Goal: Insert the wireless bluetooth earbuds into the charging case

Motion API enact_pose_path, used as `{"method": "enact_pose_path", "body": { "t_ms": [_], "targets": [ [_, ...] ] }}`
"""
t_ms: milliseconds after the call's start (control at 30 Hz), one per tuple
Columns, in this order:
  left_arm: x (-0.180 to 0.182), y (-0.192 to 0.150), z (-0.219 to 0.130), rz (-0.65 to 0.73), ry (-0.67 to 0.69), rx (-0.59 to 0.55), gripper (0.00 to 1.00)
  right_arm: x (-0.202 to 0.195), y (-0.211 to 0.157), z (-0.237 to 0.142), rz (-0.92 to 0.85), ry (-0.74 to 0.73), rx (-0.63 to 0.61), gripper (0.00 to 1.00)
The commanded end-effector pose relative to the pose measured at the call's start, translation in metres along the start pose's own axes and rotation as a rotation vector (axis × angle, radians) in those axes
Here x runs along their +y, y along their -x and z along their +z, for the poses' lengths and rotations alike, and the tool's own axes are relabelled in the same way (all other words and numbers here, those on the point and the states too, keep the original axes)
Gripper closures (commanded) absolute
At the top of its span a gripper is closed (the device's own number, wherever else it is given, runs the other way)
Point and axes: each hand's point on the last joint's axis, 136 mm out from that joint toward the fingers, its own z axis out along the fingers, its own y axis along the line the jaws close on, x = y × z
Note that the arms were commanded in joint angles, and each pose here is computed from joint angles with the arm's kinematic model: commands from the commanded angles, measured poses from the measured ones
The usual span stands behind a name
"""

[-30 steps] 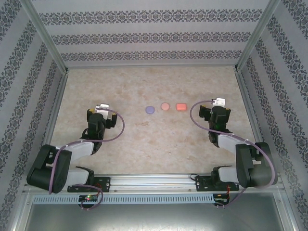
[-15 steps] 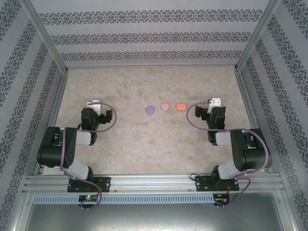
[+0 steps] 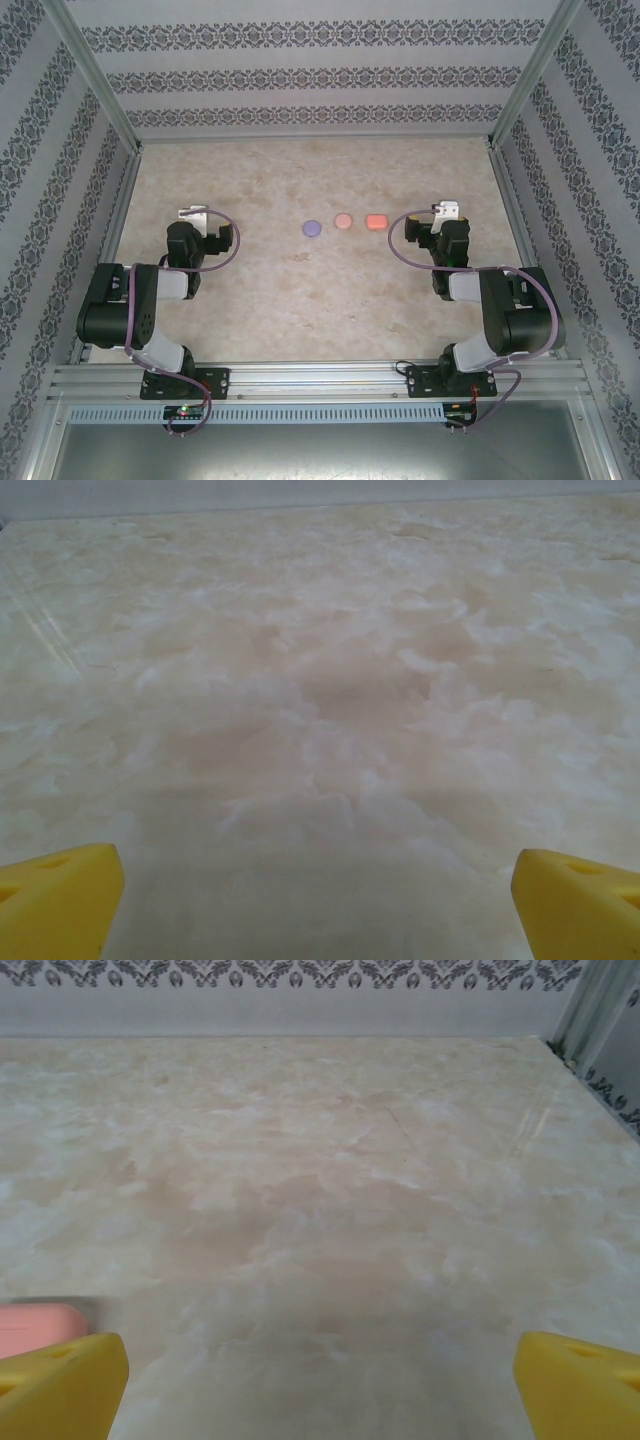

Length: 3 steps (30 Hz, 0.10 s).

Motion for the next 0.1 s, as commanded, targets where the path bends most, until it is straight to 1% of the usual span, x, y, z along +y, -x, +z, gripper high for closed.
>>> {"method": "enact_pose_path", "body": {
  "t_ms": [0, 67],
  "targets": [
    [-0.002, 0.0032, 0.0012, -0.016, -0.002, -0.005, 0.01, 0.0033, 0.0084, 0.0037, 0.01, 0.038, -0.016, 0.02],
    [-0.0022, 0.0034, 0.0012, -0.015, -0.002, -0.006, 0.01, 0.004, 0.01, 0.0007, 0.006, 0.041, -0.032, 0.02]
  ]
}}
